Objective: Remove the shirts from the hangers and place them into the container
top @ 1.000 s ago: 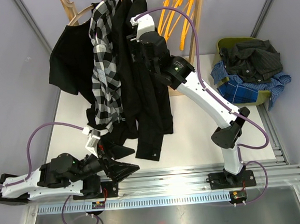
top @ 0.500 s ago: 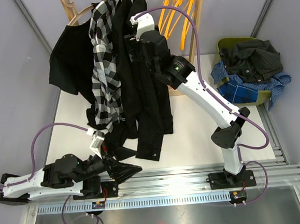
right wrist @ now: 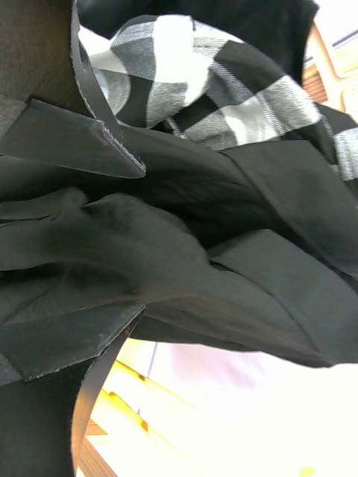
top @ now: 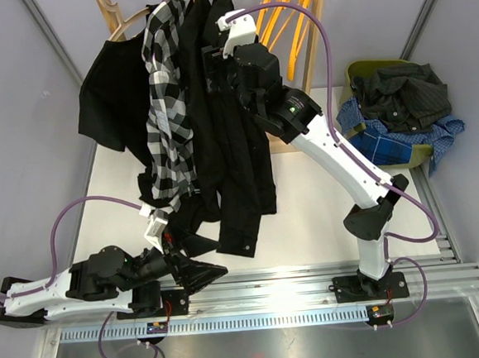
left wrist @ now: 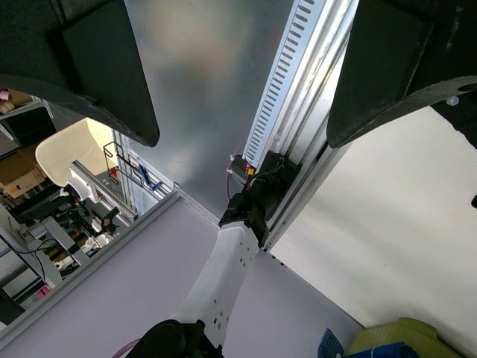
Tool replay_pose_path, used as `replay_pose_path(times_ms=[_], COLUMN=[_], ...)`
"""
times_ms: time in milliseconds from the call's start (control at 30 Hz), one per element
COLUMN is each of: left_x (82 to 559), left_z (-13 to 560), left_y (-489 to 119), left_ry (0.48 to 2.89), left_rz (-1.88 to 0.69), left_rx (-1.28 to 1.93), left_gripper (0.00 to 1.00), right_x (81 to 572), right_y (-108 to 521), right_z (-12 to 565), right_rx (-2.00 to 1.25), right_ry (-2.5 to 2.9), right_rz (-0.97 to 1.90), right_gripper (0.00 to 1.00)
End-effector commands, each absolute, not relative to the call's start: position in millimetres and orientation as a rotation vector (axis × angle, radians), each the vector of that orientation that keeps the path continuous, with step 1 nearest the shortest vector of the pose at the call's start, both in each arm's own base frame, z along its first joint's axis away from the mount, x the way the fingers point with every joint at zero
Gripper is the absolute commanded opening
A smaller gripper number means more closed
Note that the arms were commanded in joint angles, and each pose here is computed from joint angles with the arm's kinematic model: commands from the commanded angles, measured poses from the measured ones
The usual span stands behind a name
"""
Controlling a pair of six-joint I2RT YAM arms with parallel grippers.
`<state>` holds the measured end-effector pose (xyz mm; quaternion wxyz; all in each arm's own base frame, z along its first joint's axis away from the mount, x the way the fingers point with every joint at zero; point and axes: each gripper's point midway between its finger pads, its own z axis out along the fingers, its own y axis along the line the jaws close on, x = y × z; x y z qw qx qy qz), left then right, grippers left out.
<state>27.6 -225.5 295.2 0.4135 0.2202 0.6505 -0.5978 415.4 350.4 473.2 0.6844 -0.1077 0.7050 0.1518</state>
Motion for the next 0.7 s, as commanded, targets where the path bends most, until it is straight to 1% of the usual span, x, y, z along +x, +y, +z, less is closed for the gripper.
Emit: replay_pose_path(times_ms=[0,33,67,133,233,367,433,500,533,600,633,667], left_x=[21,21,21,21,22,22,22,22,22,21,21,21], left_z=[309,309,309,309,309,311,311,311,311,311,310,310], left_y=[-228,-228,-228,-227,-224,-222,-222,-222,-222,-223,-223,-224], left_ry=[1.587,1.59,1.589,1.588,1.587,1.581,1.582,1.582,1.58,1.583,1.585,1.586], left_rz=[-1.568,-1.566,-1.567,-1.569,-1.569,-1.572,-1.569,-1.568,-1.571,-1.569,-1.57,-1.571], left_rx=[0.554,0.556,0.557,0.552,0.55,0.545,0.547,0.545,0.546,0.549,0.549,0.548], left_gripper=[0.99,0.99,0.99,0.99,0.99,0.99,0.99,0.99,0.99,0.99,0.99,0.99], right_x=[420,422,424,427,433,436,437,437,438,438,438,439], right_y=[340,339,339,339,337,333,333,332,332,330,329,327], right_z=[503,503,500,496,485,471,464,461,461,463,465,467], right_rx=[-0.164,-0.154,-0.154,-0.151,-0.145,-0.142,-0.147,-0.149,-0.147,-0.146,-0.14,-0.132], right_ry=[1.503,1.503,1.511,1.527,1.573,1.626,1.648,1.653,1.655,1.651,1.645,1.638], right_rz=[0.343,0.337,0.328,0.324,0.323,0.314,0.309,0.302,0.301,0.3,0.302,0.298], right_gripper=[0.73,0.72,0.68,0.63,0.6,0.63,0.68,0.67,0.54,0.43,0.22,0.1])
